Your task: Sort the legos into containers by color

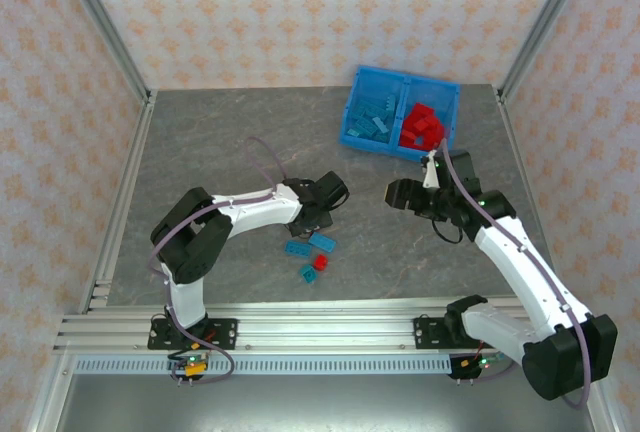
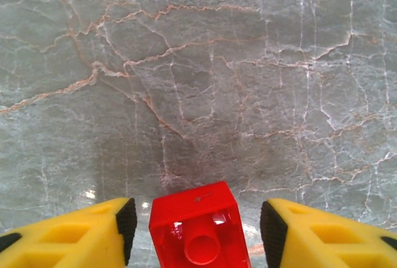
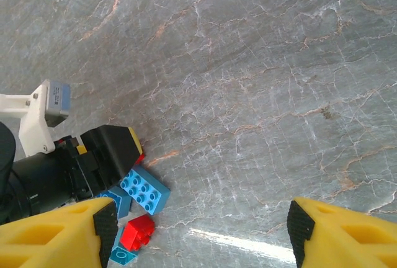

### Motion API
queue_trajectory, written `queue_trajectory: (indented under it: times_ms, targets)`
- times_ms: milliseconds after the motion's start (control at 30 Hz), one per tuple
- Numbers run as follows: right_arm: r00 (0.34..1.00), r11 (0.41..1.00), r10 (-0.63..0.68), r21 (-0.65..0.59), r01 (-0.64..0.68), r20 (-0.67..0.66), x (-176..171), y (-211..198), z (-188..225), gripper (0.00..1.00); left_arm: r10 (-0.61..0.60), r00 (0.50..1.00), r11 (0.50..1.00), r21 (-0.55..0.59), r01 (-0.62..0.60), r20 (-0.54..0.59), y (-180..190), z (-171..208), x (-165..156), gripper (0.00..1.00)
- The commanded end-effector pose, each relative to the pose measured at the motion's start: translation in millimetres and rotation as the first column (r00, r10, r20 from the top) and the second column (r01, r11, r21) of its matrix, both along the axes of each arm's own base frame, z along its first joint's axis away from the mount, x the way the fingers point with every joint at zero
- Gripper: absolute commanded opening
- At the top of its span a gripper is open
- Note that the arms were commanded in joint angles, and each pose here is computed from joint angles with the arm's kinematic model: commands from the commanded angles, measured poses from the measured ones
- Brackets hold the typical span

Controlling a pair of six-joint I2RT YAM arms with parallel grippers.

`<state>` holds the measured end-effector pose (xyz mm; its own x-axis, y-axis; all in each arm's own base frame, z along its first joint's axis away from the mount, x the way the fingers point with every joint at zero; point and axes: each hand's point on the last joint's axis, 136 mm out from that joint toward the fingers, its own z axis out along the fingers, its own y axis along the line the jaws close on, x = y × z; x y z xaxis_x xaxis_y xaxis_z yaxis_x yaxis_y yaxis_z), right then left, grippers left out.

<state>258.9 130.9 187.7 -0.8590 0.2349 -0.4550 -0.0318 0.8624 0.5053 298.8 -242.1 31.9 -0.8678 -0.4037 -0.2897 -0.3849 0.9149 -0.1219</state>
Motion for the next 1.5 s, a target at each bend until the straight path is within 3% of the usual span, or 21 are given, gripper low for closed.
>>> queue_trajectory:
  times_ms: [0,267,467,733,867,967,1100,1333,1467]
  targets:
    - [1.0,1.0,-0.009,-0.021,0.009,-0.002,-5,-5,1,0.74,0.031,1.0,1.0,0.003,-0.031,-0.002,0,-6,0,0.53]
    - [0.999,1.0,-0.019,0.004,0.019,0.028,-6,-4,13,0.74,0.023,1.0,1.0,0.009,-0.023,-0.015,2,-14,-3,0.47]
    - [0.999,1.0,0.011,0.023,-0.012,0.038,-14,-1,25,0.74,0.032,0.999,0.999,-0.016,-0.032,0.015,1,-9,-1,0.3]
    - [0.982,0.962,0.182,0.197,-0.19,0.057,-43,30,55,0.74,-0.053,0.967,0.997,-0.049,0.067,0.248,-21,86,42,0.29]
    - [0.984,0.968,0.153,0.189,-0.167,0.089,-44,25,71,0.74,-0.084,0.922,0.99,-0.076,0.121,0.378,-50,141,74,0.29]
    - [0.989,0.995,0.007,0.097,-0.022,0.15,-37,-4,79,0.74,-0.082,0.871,0.982,-0.109,0.153,0.485,-77,180,102,0.29]
    - [0.96,0.989,-0.147,0.043,0.141,0.238,-39,-37,88,0.75,-0.086,0.774,0.975,-0.108,0.196,0.627,-118,220,146,0.29]
    - [0.941,0.977,-0.212,0.067,0.202,0.264,-53,-50,87,0.76,-0.183,0.586,0.929,-0.056,0.365,0.789,-206,239,207,0.29]
    - [0.947,0.978,-0.209,0.073,0.197,0.243,-60,-49,81,0.76,-0.268,0.463,0.893,0.037,0.448,0.845,-243,235,229,0.29]
